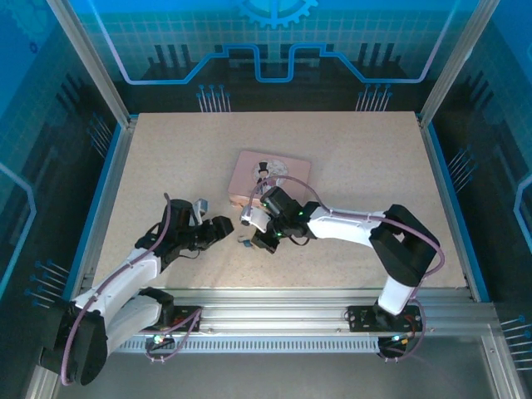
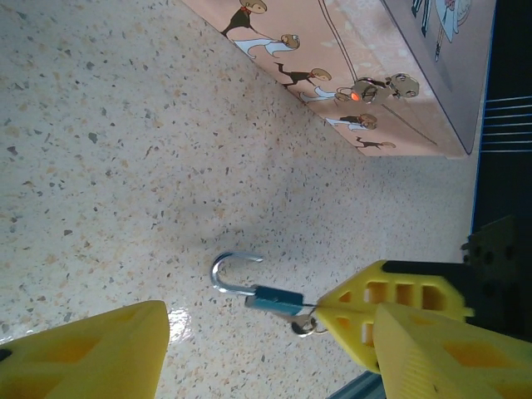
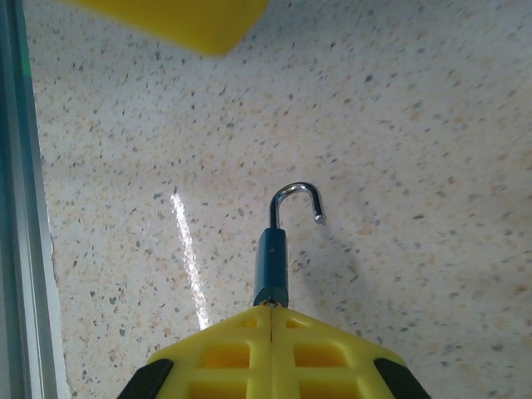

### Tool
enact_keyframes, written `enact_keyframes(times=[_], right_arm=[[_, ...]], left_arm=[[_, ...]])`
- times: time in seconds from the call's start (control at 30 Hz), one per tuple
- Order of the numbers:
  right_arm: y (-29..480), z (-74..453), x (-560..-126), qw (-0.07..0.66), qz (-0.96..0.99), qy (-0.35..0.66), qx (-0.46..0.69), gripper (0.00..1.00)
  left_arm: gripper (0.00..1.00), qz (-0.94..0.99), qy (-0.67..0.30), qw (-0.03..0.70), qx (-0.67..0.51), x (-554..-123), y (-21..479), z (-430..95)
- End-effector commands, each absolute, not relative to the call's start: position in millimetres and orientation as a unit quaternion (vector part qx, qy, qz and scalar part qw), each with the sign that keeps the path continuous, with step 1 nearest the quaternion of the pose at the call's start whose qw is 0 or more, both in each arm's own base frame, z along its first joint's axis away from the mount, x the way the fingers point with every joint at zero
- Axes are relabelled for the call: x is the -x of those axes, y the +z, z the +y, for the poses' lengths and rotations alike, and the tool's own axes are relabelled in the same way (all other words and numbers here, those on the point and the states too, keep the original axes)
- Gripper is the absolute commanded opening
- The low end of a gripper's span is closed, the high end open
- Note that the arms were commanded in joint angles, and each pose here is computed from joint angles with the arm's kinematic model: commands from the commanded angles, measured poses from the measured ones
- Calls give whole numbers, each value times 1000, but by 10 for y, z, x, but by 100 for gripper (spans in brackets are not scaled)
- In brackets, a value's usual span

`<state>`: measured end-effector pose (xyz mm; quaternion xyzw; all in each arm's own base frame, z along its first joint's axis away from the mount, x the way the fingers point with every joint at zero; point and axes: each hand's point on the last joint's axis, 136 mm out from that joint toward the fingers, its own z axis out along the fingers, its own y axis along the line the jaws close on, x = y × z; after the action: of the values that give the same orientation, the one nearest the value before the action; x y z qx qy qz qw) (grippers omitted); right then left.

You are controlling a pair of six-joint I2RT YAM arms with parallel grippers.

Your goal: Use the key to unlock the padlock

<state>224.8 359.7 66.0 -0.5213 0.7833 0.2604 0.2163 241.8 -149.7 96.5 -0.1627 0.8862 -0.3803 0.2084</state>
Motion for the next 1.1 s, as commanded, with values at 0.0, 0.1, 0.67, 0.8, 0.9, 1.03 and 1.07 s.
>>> enact_keyframes(times=[0.0,0.1,0.67,0.8,0.9,1.03,1.07], right_arm=[[533,3634,-2138,197,787,279,514,0],[448,3613,-2097,185,792,280,510,0],[631,3242,-2274,221,826,255,451,37],[740,3039,-2327,237,837,249,426,42],[836,2864,-2392,254,846,246,400,47],[962,2550,-2521,295,863,212,351,100],[1012,2463,-2563,310,866,202,337,100]], left_arm=[[67,889,-373,202,170,-2386,909,-1449],[67,889,-373,201,171,-2383,900,-1446],[68,891,-372,197,168,-2352,890,-1436],[70,893,-371,196,165,-2345,921,-1432],[70,893,-370,199,161,-2348,972,-1425],[73,898,-351,206,164,-2369,1046,-1356],[74,900,-344,208,165,-2376,1070,-1328]])
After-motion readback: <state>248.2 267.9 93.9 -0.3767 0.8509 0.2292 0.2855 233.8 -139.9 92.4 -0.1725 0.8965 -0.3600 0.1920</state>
